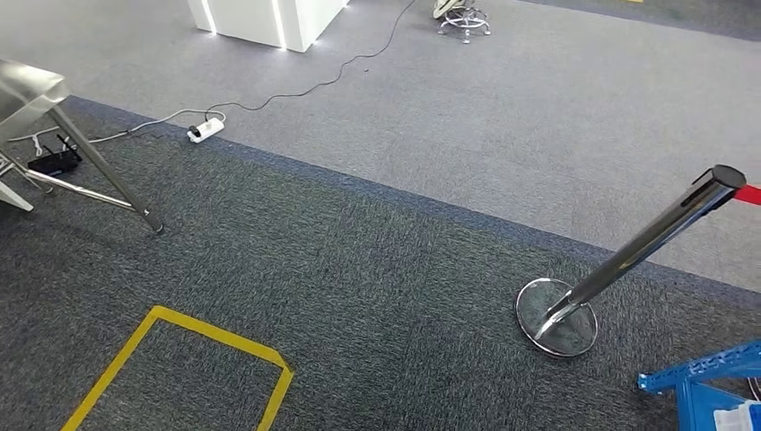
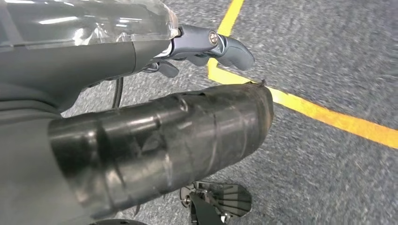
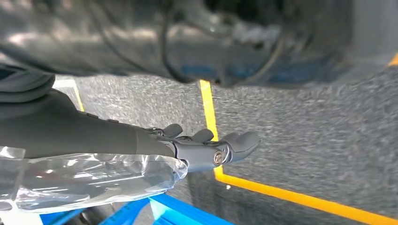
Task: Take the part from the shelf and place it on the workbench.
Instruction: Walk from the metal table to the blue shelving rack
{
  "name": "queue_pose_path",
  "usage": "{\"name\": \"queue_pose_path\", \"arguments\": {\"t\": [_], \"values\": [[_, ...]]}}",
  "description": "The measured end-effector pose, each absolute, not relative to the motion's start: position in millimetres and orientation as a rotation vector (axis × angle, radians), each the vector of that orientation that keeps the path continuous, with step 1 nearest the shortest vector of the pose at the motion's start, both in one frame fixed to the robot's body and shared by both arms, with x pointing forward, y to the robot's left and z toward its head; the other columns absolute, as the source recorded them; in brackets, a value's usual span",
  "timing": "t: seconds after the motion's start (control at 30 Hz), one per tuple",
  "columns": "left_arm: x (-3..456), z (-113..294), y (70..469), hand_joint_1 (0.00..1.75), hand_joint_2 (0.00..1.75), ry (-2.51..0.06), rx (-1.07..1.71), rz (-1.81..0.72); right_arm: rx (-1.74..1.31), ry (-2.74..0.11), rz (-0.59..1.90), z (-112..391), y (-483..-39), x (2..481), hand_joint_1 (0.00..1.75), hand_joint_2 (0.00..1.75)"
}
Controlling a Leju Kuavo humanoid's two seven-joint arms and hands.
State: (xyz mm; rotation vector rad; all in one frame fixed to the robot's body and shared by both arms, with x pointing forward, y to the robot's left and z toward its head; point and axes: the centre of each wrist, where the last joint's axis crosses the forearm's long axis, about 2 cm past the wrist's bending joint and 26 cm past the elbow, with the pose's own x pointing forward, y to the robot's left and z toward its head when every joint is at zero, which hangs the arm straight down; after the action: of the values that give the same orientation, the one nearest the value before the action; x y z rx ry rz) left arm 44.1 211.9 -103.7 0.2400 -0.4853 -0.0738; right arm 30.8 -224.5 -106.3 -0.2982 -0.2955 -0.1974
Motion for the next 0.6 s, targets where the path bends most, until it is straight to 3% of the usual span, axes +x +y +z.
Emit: {"name": "queue_pose_path", "arguments": {"t": [0.6], "values": [[43.7,-103.9,212.8,0.00,0.00,-0.486,0.241,-0.071,-0.300,-0.305,-0.193,-106.2,-225.6,34.0,0.00,0.00]]}}
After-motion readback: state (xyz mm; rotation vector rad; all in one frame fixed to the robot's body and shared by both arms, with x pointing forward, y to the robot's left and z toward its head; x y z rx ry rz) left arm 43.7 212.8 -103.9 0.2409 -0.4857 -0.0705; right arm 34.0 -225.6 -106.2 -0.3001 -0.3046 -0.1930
